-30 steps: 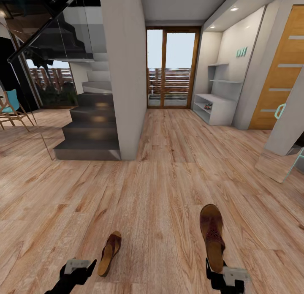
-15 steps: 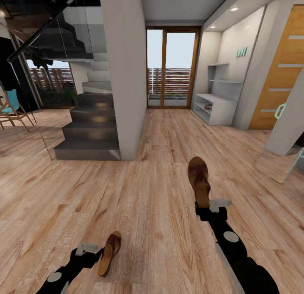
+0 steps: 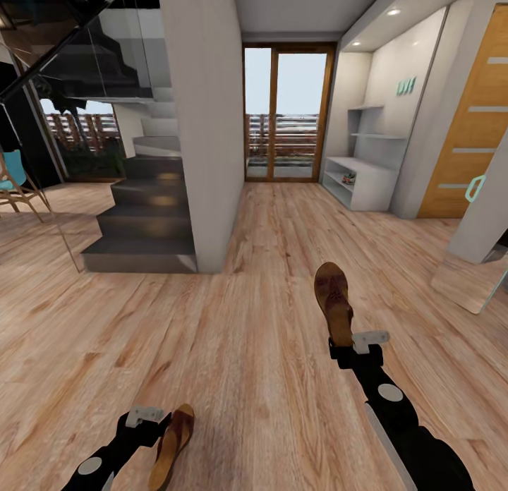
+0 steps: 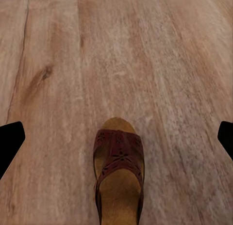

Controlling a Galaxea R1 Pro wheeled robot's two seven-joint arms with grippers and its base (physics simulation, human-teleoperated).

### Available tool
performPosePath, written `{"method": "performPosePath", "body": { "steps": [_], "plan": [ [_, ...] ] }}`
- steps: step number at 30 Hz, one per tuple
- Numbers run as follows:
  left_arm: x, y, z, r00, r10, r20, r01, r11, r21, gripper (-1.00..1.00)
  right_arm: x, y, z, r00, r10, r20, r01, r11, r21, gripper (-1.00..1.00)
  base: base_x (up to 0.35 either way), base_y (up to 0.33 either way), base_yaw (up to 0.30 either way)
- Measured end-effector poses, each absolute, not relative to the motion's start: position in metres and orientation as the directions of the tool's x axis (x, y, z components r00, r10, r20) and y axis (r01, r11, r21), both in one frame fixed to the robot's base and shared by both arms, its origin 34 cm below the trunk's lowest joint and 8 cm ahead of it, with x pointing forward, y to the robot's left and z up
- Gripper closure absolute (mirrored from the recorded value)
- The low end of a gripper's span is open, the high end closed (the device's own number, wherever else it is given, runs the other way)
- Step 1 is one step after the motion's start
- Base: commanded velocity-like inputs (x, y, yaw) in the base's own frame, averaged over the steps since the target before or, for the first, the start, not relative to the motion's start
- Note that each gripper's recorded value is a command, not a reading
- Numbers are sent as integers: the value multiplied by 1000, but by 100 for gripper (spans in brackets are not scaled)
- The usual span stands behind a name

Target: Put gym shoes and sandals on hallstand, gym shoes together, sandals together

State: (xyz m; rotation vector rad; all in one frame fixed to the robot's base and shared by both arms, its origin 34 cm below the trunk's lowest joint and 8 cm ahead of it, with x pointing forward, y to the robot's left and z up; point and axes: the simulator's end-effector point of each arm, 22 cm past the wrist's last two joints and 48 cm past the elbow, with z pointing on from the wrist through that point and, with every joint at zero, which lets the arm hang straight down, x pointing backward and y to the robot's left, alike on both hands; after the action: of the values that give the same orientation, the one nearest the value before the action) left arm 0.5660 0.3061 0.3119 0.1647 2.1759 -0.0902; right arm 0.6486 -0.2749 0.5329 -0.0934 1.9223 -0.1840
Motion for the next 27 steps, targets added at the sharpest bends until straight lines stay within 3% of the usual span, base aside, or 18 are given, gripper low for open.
{"method": "performPosePath", "body": {
  "steps": [27],
  "plan": [
    [542, 303, 259, -646, 103, -756, 171, 985, -12, -100, 647, -277, 474, -435, -149, -888, 15, 985, -173, 100, 2, -1, 0]
  ]
}}
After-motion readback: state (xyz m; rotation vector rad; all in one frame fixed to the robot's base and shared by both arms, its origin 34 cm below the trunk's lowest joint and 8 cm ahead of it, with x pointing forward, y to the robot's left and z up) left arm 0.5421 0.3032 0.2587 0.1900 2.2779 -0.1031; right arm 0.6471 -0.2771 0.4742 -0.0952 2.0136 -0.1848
